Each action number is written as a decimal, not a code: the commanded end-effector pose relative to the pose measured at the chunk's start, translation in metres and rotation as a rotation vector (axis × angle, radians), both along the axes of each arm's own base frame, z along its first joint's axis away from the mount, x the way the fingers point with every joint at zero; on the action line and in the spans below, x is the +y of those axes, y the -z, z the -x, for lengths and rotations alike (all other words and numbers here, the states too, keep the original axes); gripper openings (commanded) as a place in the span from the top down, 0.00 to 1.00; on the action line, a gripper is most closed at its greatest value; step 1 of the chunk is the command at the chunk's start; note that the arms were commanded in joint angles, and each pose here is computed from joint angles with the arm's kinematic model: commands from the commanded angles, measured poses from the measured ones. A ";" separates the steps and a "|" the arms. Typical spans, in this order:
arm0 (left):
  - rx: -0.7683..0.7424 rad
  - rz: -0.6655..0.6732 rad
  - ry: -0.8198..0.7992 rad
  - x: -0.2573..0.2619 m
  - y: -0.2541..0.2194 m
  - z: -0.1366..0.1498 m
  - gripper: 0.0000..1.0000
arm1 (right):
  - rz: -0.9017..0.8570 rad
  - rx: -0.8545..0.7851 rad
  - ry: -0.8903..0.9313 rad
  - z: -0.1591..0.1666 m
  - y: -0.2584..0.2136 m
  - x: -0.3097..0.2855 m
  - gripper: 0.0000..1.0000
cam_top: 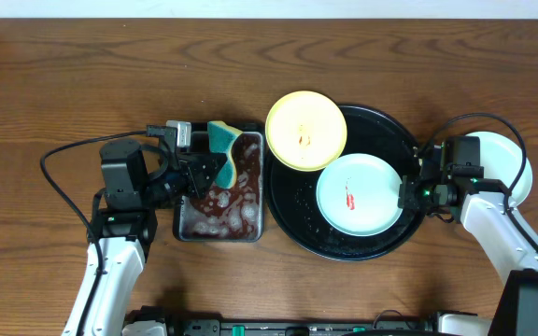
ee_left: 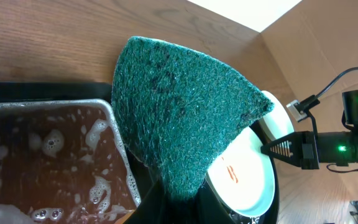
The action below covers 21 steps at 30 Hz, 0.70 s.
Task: Clean dirty plates on tray and stack at the side
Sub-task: 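Carry the sponge with the left gripper over to the pale green plate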
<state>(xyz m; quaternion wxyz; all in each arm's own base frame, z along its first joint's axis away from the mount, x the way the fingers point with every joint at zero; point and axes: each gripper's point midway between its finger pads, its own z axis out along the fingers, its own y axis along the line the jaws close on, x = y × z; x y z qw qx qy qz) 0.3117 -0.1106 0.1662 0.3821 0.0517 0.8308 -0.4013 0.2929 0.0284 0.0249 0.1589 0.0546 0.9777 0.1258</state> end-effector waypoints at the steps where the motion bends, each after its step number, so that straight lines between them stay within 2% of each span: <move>1: -0.022 0.007 0.019 -0.002 -0.005 0.000 0.93 | 0.006 0.011 0.000 0.003 0.003 0.002 0.99; 21: -0.021 0.007 0.019 -0.002 -0.004 0.000 0.93 | 0.006 0.011 0.000 0.003 0.003 0.002 0.99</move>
